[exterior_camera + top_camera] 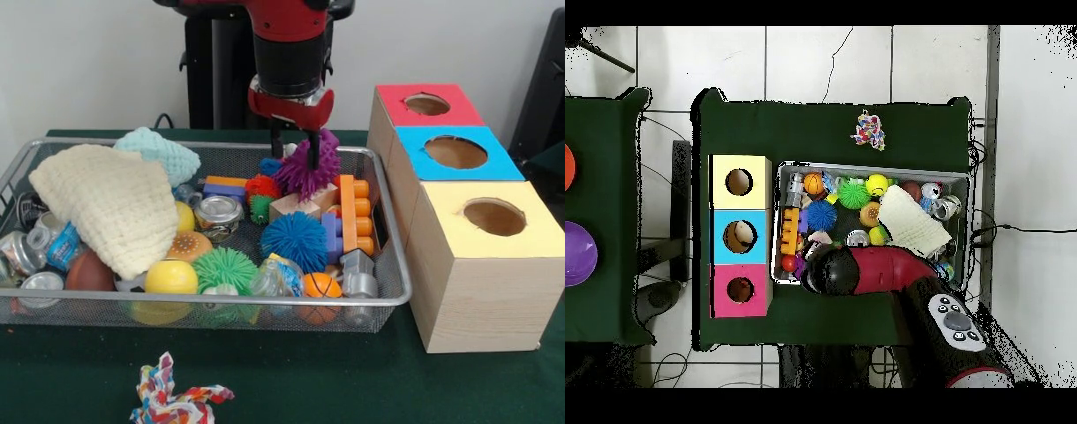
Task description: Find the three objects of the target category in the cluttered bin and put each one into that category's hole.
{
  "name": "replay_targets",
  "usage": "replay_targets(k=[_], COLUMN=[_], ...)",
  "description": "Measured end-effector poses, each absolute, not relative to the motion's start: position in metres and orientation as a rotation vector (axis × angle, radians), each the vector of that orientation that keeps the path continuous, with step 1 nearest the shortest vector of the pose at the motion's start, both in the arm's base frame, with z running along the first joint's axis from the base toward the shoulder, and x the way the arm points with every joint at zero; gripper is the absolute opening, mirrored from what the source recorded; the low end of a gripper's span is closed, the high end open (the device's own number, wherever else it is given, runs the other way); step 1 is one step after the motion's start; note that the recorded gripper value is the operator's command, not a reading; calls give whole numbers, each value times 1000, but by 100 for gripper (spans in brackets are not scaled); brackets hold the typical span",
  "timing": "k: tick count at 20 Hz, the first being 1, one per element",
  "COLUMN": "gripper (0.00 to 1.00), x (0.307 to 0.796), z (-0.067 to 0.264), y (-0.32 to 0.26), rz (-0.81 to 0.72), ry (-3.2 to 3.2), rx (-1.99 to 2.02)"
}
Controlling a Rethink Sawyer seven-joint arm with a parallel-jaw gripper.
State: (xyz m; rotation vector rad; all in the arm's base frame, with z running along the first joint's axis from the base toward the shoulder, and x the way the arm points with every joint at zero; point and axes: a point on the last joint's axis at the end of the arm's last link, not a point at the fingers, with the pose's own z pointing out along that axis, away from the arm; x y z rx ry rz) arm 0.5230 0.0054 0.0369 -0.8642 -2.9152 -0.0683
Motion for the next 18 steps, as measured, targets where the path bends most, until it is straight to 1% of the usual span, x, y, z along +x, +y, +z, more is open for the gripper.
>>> replay_targets(k=[10,18], gripper=[100,100], x=[491,484], z=[42,45], y=[24,49], rz=[-11,-58], ry=[-2820,-2780], rx=[-932,-1007])
